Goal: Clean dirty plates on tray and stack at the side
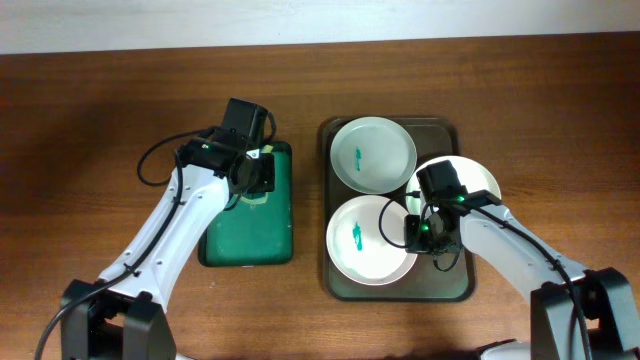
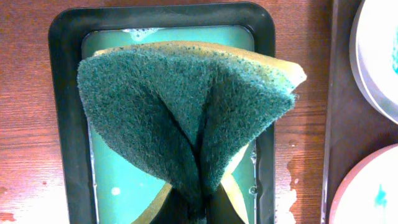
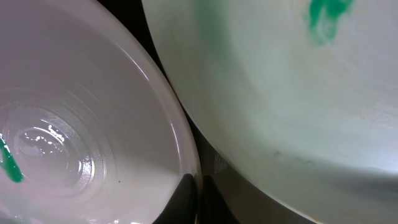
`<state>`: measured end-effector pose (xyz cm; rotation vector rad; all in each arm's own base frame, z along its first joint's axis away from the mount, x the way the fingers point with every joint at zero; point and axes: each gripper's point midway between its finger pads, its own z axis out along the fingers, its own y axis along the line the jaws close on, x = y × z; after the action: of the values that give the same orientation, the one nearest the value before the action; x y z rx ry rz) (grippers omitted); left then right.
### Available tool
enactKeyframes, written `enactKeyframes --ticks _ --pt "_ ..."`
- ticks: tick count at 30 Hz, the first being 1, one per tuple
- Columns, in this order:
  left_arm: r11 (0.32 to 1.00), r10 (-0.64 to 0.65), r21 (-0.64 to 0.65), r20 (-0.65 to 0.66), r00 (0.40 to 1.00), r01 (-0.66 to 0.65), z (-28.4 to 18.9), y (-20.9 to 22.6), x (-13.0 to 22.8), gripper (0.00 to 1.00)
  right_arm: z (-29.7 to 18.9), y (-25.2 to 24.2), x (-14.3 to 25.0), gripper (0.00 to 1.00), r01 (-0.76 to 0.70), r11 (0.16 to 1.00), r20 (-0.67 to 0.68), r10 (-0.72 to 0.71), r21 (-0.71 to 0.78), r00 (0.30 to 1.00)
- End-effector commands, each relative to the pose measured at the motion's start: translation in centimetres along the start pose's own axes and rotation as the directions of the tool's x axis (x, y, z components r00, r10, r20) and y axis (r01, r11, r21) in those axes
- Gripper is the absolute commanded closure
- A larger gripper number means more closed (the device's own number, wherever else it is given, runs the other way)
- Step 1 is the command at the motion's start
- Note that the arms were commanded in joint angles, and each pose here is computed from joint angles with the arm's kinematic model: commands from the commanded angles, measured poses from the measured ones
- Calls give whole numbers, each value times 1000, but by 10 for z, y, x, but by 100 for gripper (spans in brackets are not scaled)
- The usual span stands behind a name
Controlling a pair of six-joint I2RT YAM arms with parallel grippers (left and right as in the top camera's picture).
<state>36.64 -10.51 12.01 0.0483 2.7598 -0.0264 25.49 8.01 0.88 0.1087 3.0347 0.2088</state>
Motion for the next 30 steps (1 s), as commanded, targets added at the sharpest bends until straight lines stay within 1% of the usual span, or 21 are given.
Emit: enactKeyframes --ticks 1,4,7,8,10,11,15,16,19,21,26,30 --pt "1000 16 0 49 999 -16 -13 -1 -12 100 3 -1 5 96 1 1000 -13 0 13 1000" --pt "1000 16 2 48 999 -16 -30 -2 -19 100 3 -1 4 96 1 1000 -13 -1 13 1000" --pt "1000 14 -16 76 997 -13 -49 0 -32 100 3 -1 4 96 1 1000 -13 -1 13 1000" --pt "999 14 36 81 997 -17 -55 -11 -35 100 3 -1 4 96 1 1000 -13 -1 13 1000" --pt "988 3 157 51 999 -11 -58 -39 -28 100 3 -1 4 96 1 1000 -13 -1 13 1000" --pt "964 36 264 11 999 -38 -63 -76 -14 100 3 -1 4 96 1 1000 -13 -1 13 1000" --pt "946 51 322 -40 998 -35 -69 -128 14 100 3 -1 5 96 1 1000 -13 0 12 1000" --pt "942 70 333 -70 995 -43 -67 -148 29 100 3 -1 5 96 1 1000 -14 0 12 1000" --pt "939 128 335 -123 984 -80 -55 -177 54 100 3 -1 5 96 1 1000 -15 0 9 1000" --pt "948 145 308 -198 969 -79 -32 -193 77 100 3 -1 5 96 1 1000 -14 0 9 1000" --pt "965 154 249 -294 943 -80 6 -196 98 100 3 -1 5 96 1 1000 -14 -1 9 1000" --pt "971 154 226 -320 935 -83 20 -194 103 100 3 -1 5 96 1 1000 -14 -1 9 1000"
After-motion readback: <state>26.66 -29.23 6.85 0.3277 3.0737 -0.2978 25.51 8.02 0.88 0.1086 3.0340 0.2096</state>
